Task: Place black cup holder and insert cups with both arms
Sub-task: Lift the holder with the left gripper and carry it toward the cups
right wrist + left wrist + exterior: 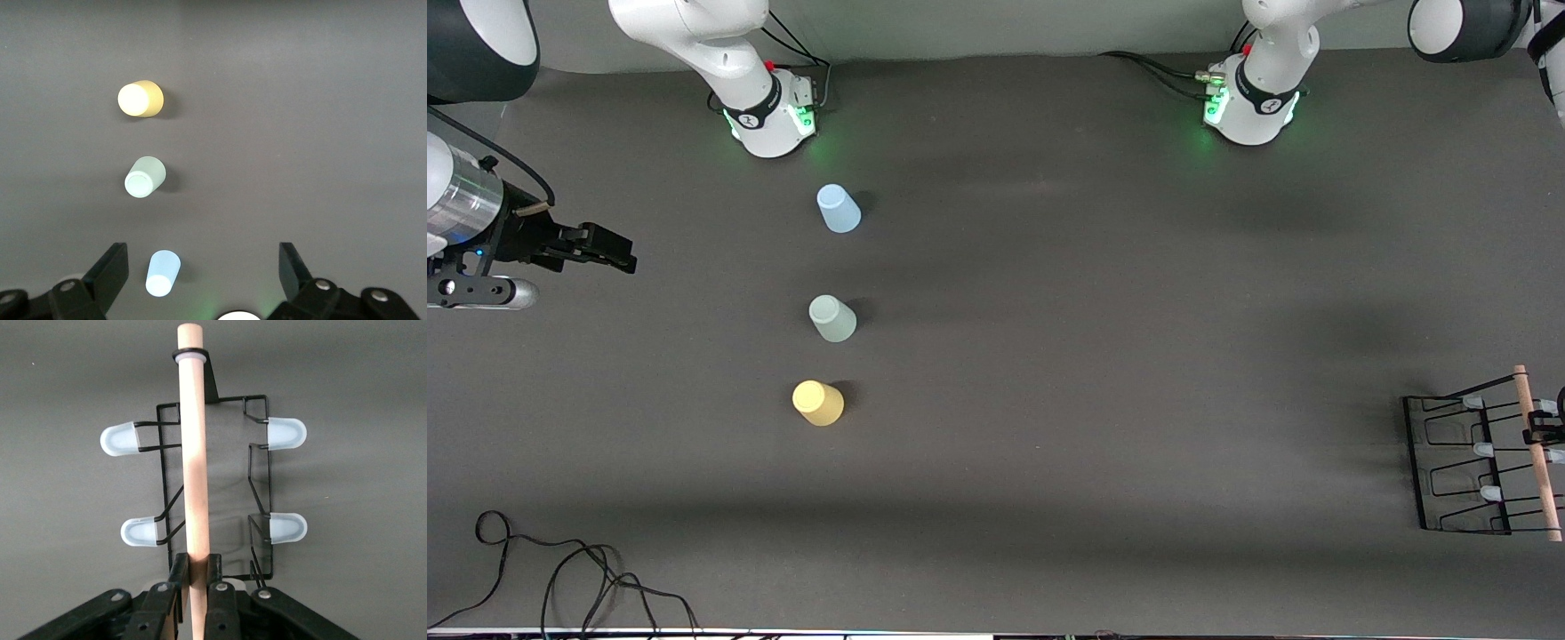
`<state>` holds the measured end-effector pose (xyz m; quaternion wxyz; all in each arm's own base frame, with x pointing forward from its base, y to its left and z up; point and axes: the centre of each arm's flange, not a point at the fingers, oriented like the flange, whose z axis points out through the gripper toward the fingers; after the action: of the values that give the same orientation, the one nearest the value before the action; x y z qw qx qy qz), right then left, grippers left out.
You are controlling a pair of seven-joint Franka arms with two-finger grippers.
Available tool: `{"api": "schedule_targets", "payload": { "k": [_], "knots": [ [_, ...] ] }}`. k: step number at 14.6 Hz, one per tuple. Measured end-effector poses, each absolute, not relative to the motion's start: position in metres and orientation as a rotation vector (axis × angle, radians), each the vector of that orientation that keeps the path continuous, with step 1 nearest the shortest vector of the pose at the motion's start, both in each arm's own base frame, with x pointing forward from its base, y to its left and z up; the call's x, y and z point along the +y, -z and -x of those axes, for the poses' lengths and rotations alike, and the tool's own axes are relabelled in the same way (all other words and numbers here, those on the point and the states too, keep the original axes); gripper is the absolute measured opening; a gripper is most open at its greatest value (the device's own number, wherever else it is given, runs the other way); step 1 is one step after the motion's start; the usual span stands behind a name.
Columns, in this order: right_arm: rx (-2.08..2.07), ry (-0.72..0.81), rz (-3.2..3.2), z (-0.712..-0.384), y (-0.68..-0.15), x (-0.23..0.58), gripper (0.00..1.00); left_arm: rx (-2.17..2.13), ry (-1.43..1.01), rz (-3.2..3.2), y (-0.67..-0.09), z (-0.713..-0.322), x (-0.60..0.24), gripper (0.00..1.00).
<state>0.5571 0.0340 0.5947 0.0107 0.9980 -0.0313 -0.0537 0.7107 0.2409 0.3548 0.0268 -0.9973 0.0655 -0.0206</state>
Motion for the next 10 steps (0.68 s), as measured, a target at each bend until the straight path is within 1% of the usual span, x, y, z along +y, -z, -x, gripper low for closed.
{"api": "schedule_targets", "payload": {
  "k": [5, 8, 10],
  "knots": [
    [-0.098, 0.168, -3.114, -0.557, -0.595, 0.034, 1.00, 0.215, 0.009, 3.102, -0.363, -0.711, 0.234, 0.15],
    [-0.098, 0.168, -3.114, -0.557, -0.595, 0.034, 1.00, 0.227, -0.058, 3.119, -0.383, -0.711, 0.223, 0.15],
    [-0.098, 0.168, -3.114, -0.557, -0.595, 0.034, 1.00, 0.197, -0.055, 3.123, -0.395, -0.714, 0.211, 0.15]
  ]
}}
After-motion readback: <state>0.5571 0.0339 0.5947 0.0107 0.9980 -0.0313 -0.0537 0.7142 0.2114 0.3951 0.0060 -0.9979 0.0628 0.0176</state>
